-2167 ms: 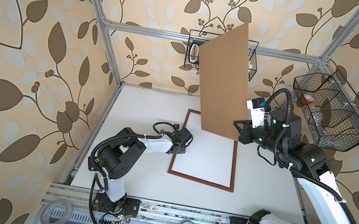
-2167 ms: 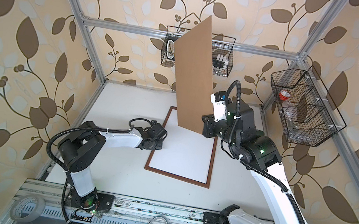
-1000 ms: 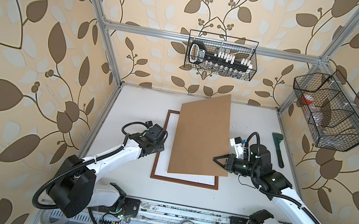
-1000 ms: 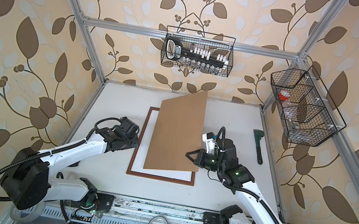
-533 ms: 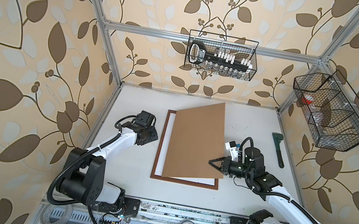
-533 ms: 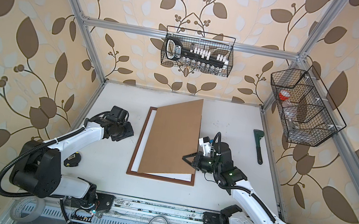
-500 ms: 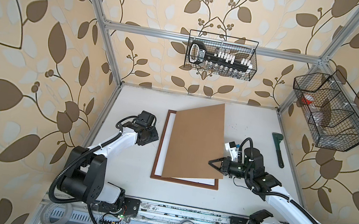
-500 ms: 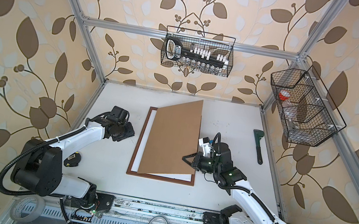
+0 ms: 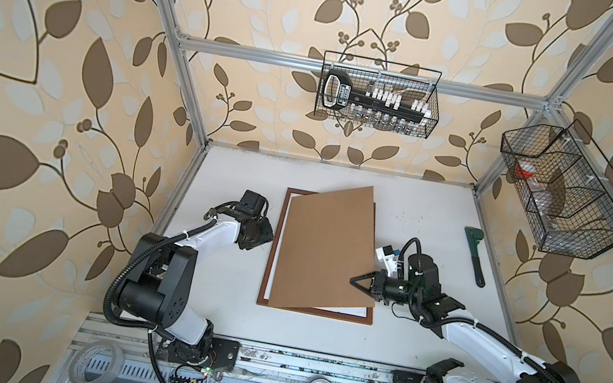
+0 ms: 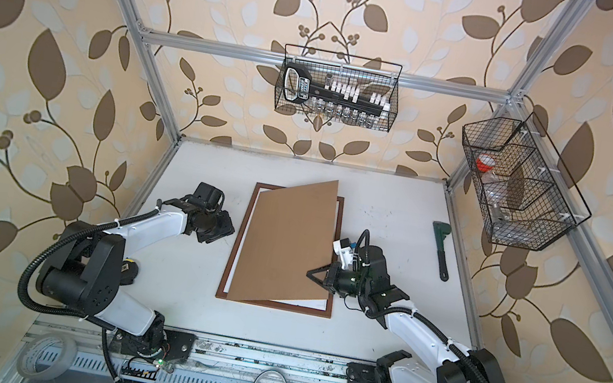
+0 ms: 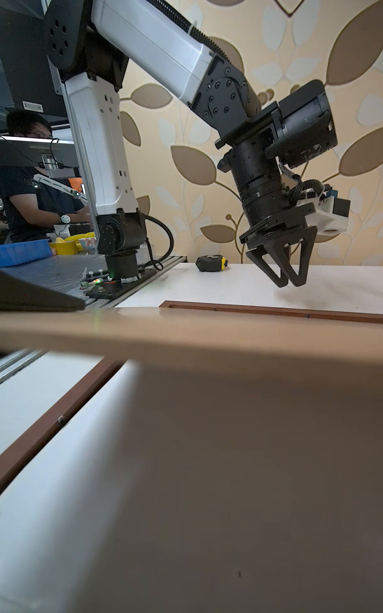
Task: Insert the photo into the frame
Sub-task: 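Lower the brown board flat onto the wooden frame with the right gripper, then push the brown board into the frame with the right gripper while left steadies the frame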
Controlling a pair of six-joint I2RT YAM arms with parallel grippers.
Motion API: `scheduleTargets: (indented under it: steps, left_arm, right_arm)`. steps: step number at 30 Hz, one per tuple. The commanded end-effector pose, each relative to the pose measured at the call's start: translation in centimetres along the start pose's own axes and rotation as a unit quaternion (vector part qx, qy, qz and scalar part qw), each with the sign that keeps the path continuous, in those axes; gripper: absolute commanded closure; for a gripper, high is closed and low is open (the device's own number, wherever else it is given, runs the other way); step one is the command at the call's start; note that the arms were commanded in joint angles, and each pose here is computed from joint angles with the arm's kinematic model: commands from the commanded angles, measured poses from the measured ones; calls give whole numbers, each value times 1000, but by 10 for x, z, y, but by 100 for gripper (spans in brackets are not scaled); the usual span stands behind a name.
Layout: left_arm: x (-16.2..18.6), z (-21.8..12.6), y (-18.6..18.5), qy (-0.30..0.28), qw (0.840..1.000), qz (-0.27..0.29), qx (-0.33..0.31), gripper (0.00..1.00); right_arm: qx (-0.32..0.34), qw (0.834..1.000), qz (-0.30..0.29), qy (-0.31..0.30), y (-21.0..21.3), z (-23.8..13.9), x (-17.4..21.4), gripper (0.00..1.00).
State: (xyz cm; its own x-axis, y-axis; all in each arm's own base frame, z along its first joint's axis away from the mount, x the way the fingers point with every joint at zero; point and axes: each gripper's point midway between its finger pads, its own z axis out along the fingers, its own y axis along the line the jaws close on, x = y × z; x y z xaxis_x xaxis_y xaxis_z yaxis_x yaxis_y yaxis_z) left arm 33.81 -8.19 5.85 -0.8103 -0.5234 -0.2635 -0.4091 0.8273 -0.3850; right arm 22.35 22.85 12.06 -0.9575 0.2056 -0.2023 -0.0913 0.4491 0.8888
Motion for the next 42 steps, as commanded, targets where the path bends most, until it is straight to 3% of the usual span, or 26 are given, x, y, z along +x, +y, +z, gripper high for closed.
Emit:
scheduleTargets:
  steps: [1, 11, 42]
  left_arm:
    - [1, 7, 1, 18, 1000, -6, 10, 61]
    - [14, 23, 12, 52, 998, -36, 1, 67]
    - [27, 39, 31, 72, 995, -70, -15, 70]
  right_arm:
    - [-10, 998, -50, -21, 3, 1, -10, 100]
    - [-3, 996, -79, -31, -4, 3, -14, 100]
    - [22, 999, -14, -40, -53, -2, -19, 100]
